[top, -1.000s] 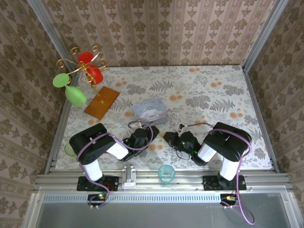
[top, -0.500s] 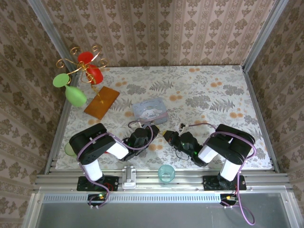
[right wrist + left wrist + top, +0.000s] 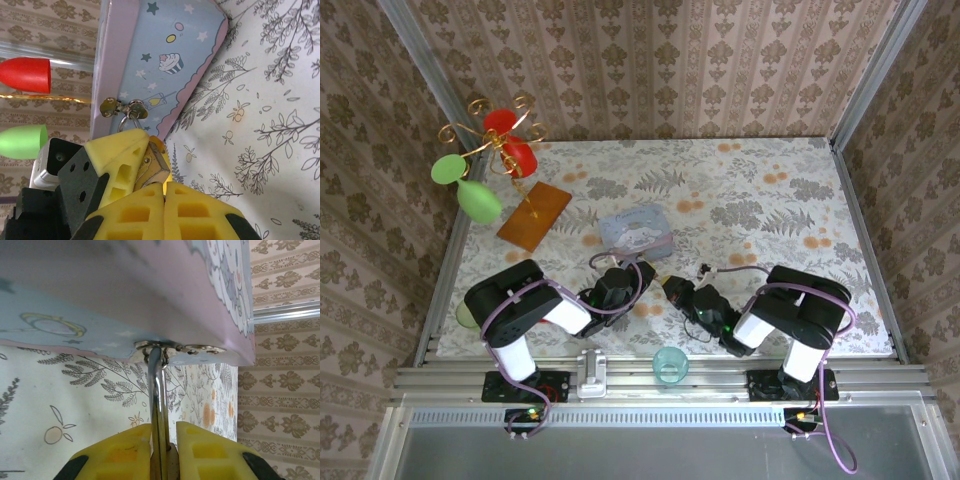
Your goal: Unlock a padlock with a key
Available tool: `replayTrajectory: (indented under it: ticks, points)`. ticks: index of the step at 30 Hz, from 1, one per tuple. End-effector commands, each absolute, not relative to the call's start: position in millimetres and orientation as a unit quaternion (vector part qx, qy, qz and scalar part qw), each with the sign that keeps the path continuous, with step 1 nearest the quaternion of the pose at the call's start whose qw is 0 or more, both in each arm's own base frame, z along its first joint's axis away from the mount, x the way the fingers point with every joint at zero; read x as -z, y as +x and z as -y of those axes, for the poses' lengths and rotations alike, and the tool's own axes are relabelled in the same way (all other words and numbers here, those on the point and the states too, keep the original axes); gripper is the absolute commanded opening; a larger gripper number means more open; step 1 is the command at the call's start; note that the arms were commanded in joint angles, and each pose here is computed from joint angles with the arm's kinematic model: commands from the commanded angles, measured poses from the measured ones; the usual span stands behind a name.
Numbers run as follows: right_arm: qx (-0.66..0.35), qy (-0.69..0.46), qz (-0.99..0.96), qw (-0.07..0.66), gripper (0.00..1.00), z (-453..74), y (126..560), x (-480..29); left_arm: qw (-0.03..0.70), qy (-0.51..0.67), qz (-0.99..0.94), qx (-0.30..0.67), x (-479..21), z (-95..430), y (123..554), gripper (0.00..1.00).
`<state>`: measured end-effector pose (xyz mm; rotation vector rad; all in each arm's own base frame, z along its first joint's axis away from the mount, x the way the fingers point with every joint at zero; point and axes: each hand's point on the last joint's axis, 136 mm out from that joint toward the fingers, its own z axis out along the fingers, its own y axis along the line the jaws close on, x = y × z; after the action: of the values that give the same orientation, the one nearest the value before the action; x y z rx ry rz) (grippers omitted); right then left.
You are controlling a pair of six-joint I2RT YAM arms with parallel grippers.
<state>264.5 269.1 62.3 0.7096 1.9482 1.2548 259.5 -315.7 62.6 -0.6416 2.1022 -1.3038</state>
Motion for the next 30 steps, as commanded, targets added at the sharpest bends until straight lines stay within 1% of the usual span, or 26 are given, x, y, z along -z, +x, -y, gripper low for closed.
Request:
replayTrajectory:
  ticks: [1,7,13,18,21,23,26,30]
  points:
    - [-0.518,0.309,-0.711,0.362,0.0,-286.3,268.7,-82.3,0.281,-0.225,-0.748,0.558,-108.3,339.7,257.0,0.0]
    - [-0.517,0.297,-0.712,0.372,0.0,-295.8,262.8,-85.7,0.283,-0.225,-0.744,0.561,-111.9,339.1,258.2,0.0]
    - [-0.515,0.285,-0.725,0.359,0.0,-305.6,264.5,-75.0,0.277,-0.221,-0.742,0.569,-114.0,343.8,256.1,0.0]
    - [-0.505,0.268,-0.731,0.373,0.0,-289.1,267.9,-79.9,0.273,-0.219,-0.742,0.572,-113.5,341.8,252.0,0.0]
    - [-0.515,0.254,-0.736,0.359,0.0,-286.6,273.8,-81.6,0.265,-0.221,-0.742,0.575,-109.6,341.4,248.8,0.0]
    - [-0.517,0.252,-0.744,0.34,0.0,-283.7,276.7,-74.0,0.258,-0.221,-0.739,0.582,-108.4,343.8,246.5,0.0]
    - [-0.511,0.25,-0.751,0.336,0.0,-272.7,277.1,-69.1,0.251,-0.224,-0.734,0.59,-106.2,345.3,244.5,0.0]
    - [-0.531,0.219,-0.753,0.323,0.0,-281.4,281.8,-78.4,0.253,-0.22,-0.737,0.587,-104.3,346.7,243.1,0.0]
